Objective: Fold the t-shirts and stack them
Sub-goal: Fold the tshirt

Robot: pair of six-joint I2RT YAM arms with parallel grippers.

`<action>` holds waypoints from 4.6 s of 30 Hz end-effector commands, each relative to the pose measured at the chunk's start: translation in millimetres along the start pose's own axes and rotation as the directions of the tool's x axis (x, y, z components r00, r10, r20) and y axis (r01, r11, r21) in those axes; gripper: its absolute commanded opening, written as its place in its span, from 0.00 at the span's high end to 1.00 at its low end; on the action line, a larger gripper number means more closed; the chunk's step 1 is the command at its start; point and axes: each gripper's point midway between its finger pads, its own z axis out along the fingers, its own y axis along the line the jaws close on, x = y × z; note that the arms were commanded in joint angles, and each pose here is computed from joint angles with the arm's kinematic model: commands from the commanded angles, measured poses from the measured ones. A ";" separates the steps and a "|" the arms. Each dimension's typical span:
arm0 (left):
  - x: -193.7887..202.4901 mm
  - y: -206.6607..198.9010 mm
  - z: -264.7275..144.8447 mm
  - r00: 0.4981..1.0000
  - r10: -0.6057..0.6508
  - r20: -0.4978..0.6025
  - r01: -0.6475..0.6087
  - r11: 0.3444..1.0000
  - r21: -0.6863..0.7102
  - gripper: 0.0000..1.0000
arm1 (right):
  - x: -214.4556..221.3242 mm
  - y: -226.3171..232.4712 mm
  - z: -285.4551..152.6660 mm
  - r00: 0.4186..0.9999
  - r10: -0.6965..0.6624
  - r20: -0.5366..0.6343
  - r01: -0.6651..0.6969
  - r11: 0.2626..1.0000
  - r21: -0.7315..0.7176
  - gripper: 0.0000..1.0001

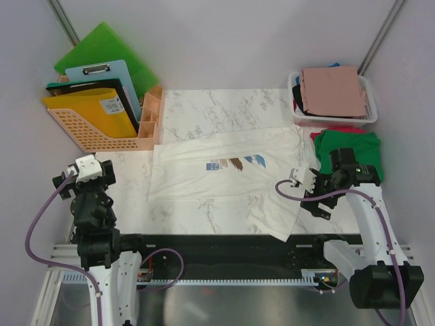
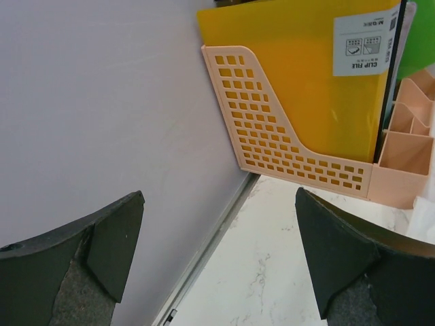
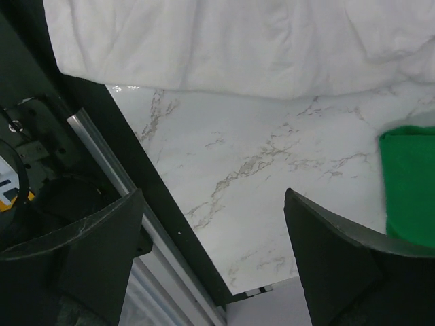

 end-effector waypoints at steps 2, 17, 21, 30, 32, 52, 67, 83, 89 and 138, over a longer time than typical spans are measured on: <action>-8.6 3.7 12.6 0.997 -0.063 0.035 0.065 0.996 -0.057 0.00 | 10.9 12.5 10.6 0.978 -0.208 -0.030 0.206 0.976 -0.068 0.07; 12.0 -66.6 21.2 0.994 0.089 -0.065 -0.063 0.943 0.326 0.00 | -82.0 -65.6 11.1 0.928 0.122 0.351 -0.212 0.950 0.229 0.02; 20.3 -58.7 30.5 0.987 0.101 -0.125 -0.065 0.962 0.266 0.00 | -113.5 -80.8 52.7 0.932 0.278 0.233 -0.308 0.946 0.105 0.02; 41.2 -65.8 23.9 0.976 0.103 -0.194 -0.042 0.955 0.295 0.00 | -192.8 -185.2 124.2 0.837 0.510 0.199 -0.545 0.811 0.214 0.02; 44.9 -64.1 24.1 0.973 0.111 -0.202 -0.050 0.957 0.285 0.00 | -223.2 -206.1 124.2 0.826 0.505 0.251 -0.557 0.800 0.224 0.02; 53.5 -71.2 24.5 0.968 0.138 -0.210 -0.065 0.945 0.320 0.00 | -269.2 -173.5 219.3 0.796 0.530 0.293 -0.604 0.730 0.319 0.02; 63.6 -75.5 23.1 0.958 0.174 -0.228 -0.086 0.933 0.349 0.00 | -257.7 -164.0 292.9 0.796 0.565 0.218 -0.604 0.765 0.223 0.02; 72.0 -84.6 23.2 0.949 0.191 -0.251 -0.081 0.917 0.390 0.00 | -289.3 -200.9 300.1 0.785 0.553 0.280 -0.611 0.766 0.200 0.02; 74.4 -87.2 23.2 0.947 0.192 -0.259 -0.075 0.913 0.401 0.00 | -330.9 -205.7 210.0 0.750 0.495 0.439 -0.611 0.772 0.173 0.02; 94.4 -101.8 18.6 0.917 0.238 -0.320 -0.061 0.876 0.478 0.00 | -112.7 -205.9 60.3 0.448 0.794 0.411 -0.876 0.481 0.026 0.02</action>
